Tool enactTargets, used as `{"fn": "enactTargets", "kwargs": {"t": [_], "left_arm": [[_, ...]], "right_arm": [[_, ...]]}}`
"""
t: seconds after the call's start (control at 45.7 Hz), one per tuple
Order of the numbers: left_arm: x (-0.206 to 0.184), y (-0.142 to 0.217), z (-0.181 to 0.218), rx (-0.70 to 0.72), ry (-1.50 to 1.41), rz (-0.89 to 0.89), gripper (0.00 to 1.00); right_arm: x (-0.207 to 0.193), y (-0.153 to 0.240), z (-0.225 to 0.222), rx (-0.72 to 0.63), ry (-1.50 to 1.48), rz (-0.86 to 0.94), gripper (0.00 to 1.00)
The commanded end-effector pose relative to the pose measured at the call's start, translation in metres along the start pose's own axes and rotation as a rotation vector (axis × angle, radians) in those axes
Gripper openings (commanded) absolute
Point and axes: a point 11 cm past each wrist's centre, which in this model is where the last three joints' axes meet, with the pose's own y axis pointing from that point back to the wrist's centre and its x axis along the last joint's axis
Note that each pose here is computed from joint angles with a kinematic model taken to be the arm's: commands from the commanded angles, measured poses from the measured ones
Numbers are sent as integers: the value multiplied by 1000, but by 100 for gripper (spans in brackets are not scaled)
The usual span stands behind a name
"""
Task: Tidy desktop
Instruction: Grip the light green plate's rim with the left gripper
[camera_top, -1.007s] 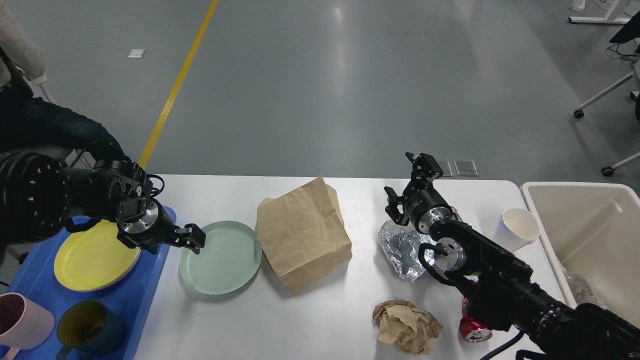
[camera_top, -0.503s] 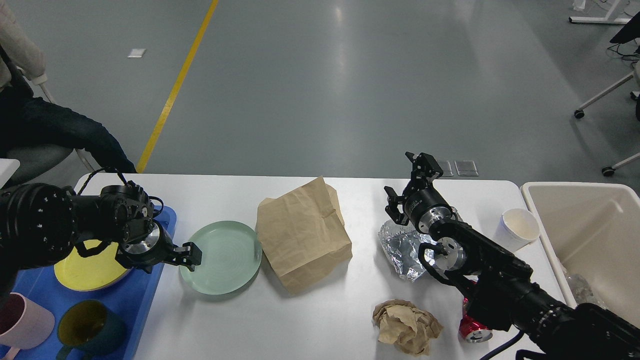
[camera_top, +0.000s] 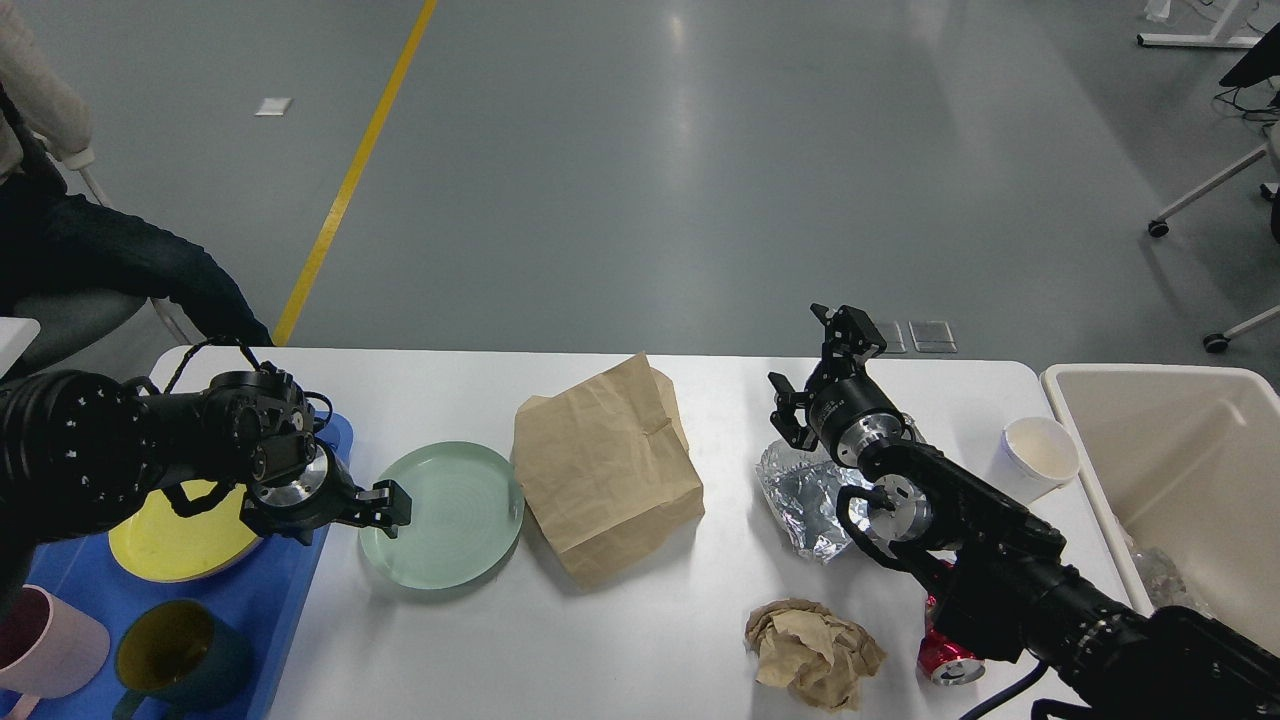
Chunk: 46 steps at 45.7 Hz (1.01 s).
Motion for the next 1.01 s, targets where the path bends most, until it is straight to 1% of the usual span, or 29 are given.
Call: {"fn": "enactTargets", "kwargs": {"t": [0.0,0.197,0.569,0.656,0.985], "left_arm": [[0,-1,4,-10,0,0,94],[-6,-6,14,-44,13,-7,93],[-13,-16,11,-51,30,-17,89],[-12,-16,11,-54,36,-12,85],[-16,-21,14,-54,31,-25,64]], "right_arm": [[0,0,0,0,0,0,100],[0,0,0,0,0,0,100],[1,0,0,0,0,1,100],[0,0,0,0,0,0,100],[0,0,0,0,0,0,100]]}}
